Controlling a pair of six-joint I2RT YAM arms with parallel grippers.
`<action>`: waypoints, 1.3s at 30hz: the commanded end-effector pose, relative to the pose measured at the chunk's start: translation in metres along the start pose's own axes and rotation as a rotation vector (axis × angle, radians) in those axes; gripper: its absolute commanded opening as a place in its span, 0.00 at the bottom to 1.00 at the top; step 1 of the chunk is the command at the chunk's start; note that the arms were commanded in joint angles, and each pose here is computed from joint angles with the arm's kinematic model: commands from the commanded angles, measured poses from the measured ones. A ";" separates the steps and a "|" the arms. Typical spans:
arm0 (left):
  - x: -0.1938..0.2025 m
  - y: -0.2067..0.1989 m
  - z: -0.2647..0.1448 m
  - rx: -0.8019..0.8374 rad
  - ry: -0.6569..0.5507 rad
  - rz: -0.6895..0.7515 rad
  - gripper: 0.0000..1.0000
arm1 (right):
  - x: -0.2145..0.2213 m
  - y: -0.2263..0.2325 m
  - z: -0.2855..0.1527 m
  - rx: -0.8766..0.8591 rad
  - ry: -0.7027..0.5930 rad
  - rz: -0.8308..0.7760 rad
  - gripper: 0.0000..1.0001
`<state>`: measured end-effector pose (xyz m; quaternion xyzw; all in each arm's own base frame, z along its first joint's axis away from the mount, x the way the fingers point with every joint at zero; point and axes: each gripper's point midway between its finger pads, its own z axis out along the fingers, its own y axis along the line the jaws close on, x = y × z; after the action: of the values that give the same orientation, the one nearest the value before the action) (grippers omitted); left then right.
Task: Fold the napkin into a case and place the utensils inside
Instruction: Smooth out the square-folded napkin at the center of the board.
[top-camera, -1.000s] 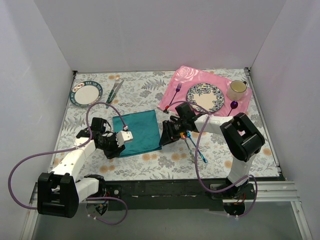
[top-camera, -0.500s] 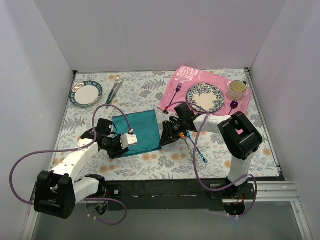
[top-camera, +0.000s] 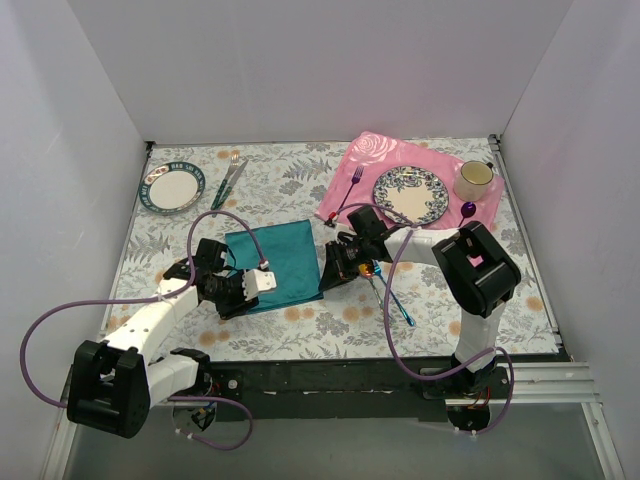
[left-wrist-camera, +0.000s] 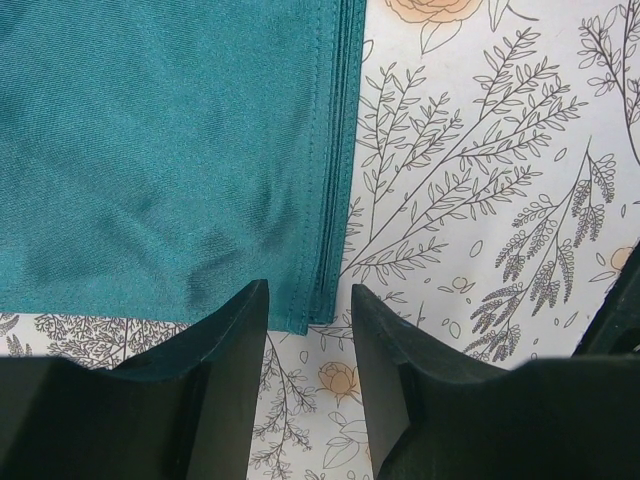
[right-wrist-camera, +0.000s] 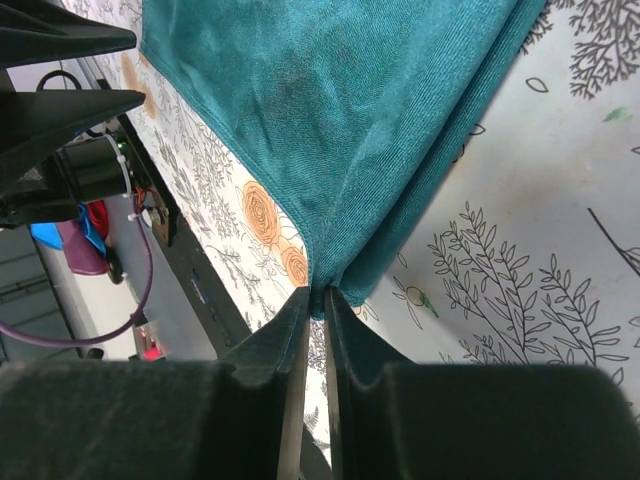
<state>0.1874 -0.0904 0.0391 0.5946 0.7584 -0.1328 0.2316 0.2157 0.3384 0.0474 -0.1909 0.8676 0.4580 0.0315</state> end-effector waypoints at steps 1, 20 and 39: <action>-0.004 0.002 -0.001 -0.013 -0.015 0.020 0.39 | -0.009 0.012 0.001 -0.039 0.001 -0.008 0.16; -0.016 0.005 -0.011 -0.025 -0.037 -0.025 0.38 | 0.013 0.021 -0.001 -0.074 0.055 0.013 0.01; -0.136 0.146 -0.115 -0.049 -0.702 -0.672 0.98 | -0.110 0.100 -0.058 -0.008 -0.185 -0.559 0.87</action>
<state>0.3071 -0.0890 0.1696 0.3208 0.8200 -0.2674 0.3914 0.2507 0.3635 0.1249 -0.3220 0.8223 0.4581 0.1015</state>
